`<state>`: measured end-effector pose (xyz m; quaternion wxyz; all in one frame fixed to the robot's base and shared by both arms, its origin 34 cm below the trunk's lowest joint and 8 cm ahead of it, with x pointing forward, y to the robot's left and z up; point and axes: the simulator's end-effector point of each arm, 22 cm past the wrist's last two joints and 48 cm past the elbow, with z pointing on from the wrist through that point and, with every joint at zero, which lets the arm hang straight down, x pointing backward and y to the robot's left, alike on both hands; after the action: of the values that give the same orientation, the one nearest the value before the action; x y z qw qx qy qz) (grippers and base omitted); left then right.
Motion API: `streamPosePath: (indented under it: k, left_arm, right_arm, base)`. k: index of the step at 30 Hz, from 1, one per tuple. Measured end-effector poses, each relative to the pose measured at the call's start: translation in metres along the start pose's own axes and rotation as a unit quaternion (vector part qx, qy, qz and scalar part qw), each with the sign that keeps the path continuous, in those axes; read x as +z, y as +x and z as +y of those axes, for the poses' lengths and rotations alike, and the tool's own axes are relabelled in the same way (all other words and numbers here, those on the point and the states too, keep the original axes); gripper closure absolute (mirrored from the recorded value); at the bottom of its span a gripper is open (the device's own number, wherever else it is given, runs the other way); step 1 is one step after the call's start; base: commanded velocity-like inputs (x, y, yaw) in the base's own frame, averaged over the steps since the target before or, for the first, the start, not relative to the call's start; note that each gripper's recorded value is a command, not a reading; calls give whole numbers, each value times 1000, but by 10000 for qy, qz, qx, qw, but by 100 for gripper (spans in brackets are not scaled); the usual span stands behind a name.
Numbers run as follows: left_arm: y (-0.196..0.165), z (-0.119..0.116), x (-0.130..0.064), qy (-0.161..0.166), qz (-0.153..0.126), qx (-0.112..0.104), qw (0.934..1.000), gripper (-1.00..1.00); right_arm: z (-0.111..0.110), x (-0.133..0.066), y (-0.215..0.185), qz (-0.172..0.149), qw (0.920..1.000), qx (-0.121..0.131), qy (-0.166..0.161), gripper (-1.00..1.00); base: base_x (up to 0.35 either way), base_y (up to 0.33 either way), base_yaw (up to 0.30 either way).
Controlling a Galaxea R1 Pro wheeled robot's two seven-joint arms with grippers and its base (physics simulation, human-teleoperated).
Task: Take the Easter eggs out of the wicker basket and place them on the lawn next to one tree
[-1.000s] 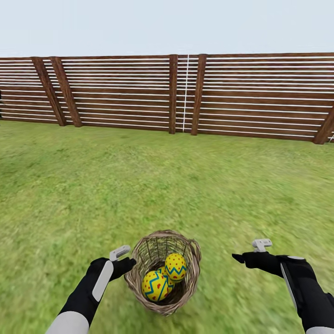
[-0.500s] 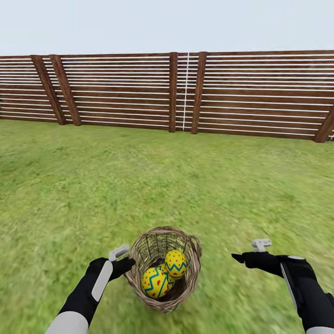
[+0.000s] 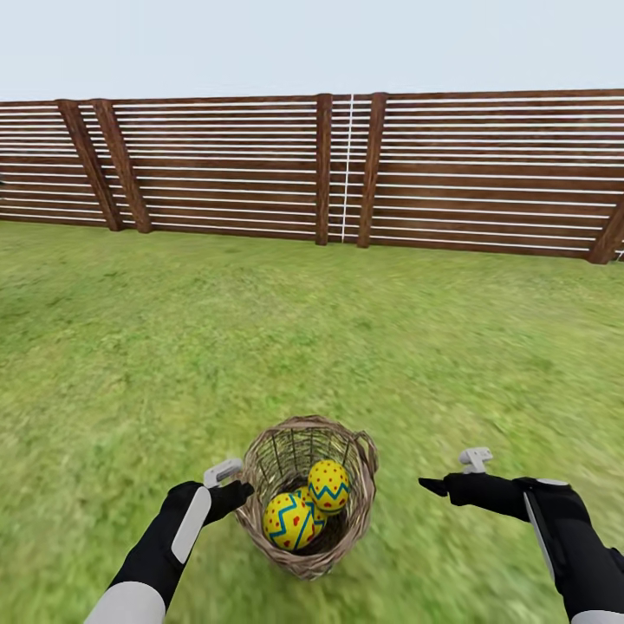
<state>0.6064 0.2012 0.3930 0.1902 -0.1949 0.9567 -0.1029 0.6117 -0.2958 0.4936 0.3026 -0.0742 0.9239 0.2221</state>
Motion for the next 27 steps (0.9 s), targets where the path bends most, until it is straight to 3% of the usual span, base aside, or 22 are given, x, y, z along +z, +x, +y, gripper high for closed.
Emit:
streamPosePath:
  k: [7,23,24,27]
  left_arm:
    - [8,5,12,7,-4,0,10000,-100]
    - [8,4,12,11,-1,10,10000,-100]
    - [8,4,12,12,-2,11,10000,100]
    - [8,3,12,22,-2,10,10000,100]
  right_arm:
    - [-5,9,12,7,10000,-8,12,-100]
    - [-5,9,12,0,10000,-2,13,-100]
    - [-5,9,12,-2,10000,-3,14,-100]
    - [-5,9,12,1,10000,-3,18,-100]
  base:
    - [0,0,0]
    - [0,0,0]
    - [0,0,0]
    - [0,0,0]
